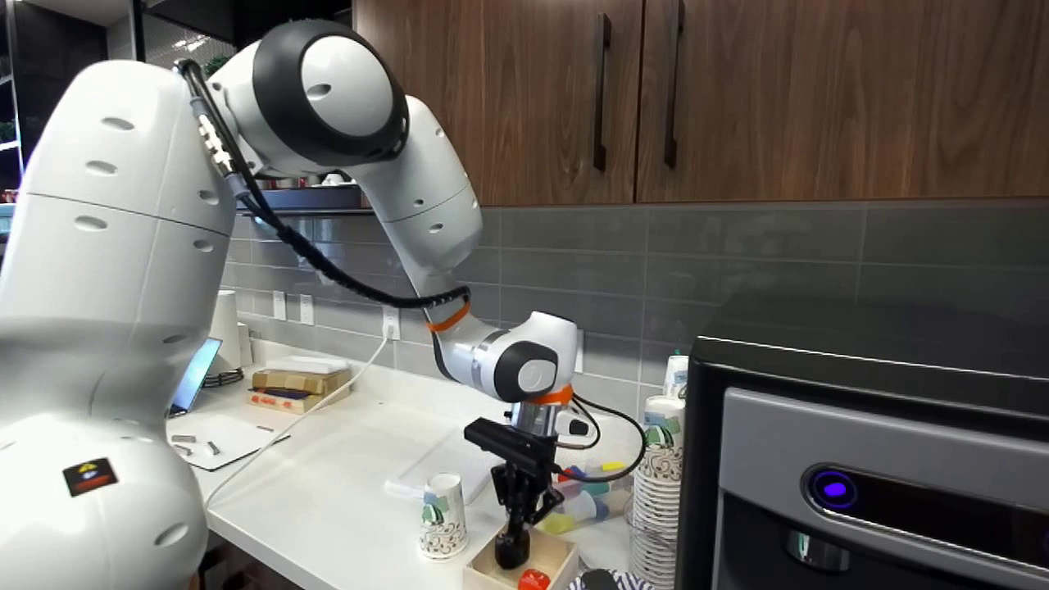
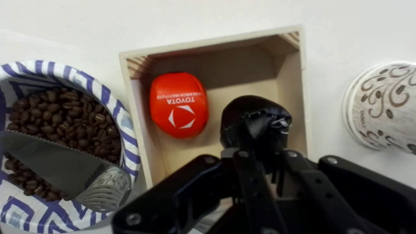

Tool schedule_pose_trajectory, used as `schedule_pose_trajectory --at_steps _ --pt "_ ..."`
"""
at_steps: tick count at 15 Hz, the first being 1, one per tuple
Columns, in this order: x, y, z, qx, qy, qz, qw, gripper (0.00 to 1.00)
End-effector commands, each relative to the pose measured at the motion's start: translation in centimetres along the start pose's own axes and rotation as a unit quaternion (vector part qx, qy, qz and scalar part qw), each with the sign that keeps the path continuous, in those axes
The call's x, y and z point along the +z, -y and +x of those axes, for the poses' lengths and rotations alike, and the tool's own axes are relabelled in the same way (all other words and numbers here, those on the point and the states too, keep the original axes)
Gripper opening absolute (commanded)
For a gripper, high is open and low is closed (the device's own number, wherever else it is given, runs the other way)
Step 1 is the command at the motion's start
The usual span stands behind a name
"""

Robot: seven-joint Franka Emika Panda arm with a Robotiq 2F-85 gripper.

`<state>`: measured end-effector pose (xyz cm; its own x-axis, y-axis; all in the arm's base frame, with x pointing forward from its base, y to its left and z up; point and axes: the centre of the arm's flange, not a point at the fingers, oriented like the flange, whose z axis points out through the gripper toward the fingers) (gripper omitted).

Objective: Pick up the objects from the white bowl and put them in the colorless bowl

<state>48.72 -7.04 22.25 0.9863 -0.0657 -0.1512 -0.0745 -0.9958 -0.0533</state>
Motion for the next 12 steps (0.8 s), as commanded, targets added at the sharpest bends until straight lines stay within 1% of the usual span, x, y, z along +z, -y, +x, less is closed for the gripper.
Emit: schedule_pose_trajectory --at_steps 1,4,6,9,12 --pt "-5.8 0.9 -3.1 0.017 -0.013 -0.010 0.9997 0.04" --pt "-9.7 1.5 -4.2 0.024 -0.065 -0.023 0.9973 0.04" --pt "-11.7 1.9 -4.1 0.015 -0.106 -0.022 0.9940 0.04" --pt "-13.3 2.4 -3.1 -0.017 -0.175 -0.023 0.9841 0.04" --pt "-12.8 2.8 -1.0 -0.057 -0.231 -0.036 0.9706 0.04"
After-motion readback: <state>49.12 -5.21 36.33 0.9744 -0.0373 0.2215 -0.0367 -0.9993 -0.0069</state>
